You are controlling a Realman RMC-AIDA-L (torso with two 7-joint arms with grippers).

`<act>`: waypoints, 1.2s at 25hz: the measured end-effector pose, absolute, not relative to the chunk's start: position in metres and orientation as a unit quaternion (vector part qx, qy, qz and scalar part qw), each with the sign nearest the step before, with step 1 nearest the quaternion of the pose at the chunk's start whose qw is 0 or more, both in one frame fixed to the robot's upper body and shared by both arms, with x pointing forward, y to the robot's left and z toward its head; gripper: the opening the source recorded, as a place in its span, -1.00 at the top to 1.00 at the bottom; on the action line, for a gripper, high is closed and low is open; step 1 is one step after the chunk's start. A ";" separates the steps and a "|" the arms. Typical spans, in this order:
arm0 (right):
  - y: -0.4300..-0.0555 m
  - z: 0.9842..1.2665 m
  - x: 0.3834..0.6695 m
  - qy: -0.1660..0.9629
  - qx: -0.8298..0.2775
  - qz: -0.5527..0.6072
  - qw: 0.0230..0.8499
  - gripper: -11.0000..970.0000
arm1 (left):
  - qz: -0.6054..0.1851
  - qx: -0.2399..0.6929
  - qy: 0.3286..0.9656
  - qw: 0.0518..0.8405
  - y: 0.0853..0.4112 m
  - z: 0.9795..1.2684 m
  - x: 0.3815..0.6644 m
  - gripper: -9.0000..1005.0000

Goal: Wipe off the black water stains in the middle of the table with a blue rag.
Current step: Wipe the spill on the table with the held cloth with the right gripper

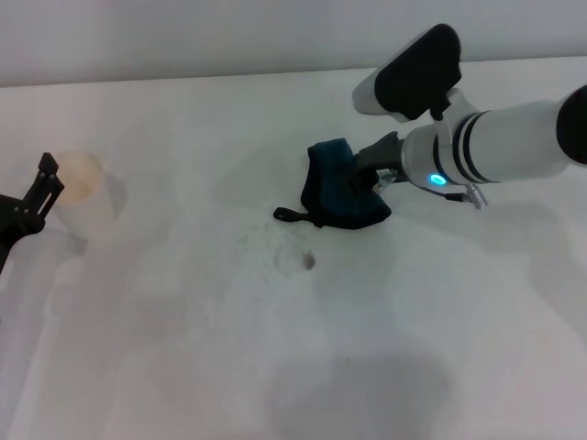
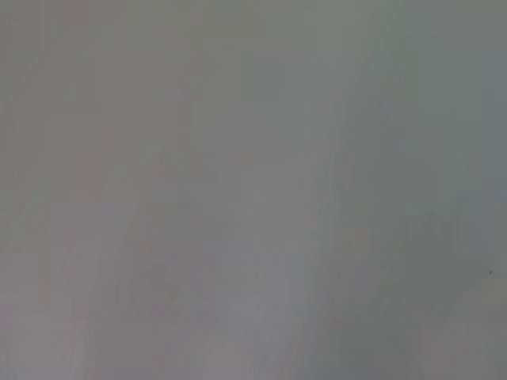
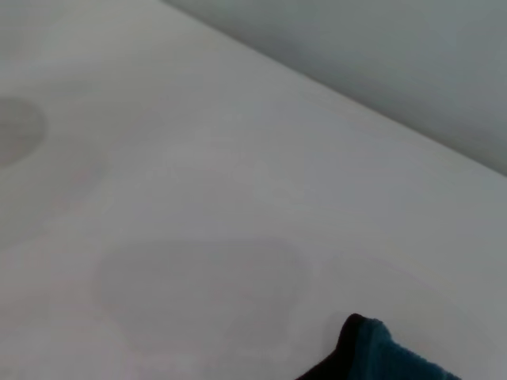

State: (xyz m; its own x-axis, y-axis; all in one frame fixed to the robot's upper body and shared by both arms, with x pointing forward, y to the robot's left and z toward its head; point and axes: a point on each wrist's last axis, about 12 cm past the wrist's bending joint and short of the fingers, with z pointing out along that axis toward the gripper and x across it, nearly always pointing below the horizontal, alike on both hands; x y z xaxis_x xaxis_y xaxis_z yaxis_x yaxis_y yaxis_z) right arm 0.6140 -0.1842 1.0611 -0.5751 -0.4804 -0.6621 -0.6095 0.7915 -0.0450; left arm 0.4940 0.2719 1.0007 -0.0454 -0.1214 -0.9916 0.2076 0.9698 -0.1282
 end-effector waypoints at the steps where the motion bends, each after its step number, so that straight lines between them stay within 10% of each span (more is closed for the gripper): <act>1: -0.185 1.062 0.614 0.883 -0.308 0.095 0.342 0.79 | -0.119 0.030 0.713 0.690 0.272 1.001 0.494 -0.76; 16: -0.106 1.072 0.569 0.813 -0.498 0.151 0.264 0.79 | -0.119 0.028 0.708 0.695 0.270 1.005 0.502 -0.76; 30: -0.147 1.074 0.605 0.842 -0.433 0.097 0.308 0.79 | -0.120 0.027 0.707 0.696 0.270 1.005 0.503 -0.76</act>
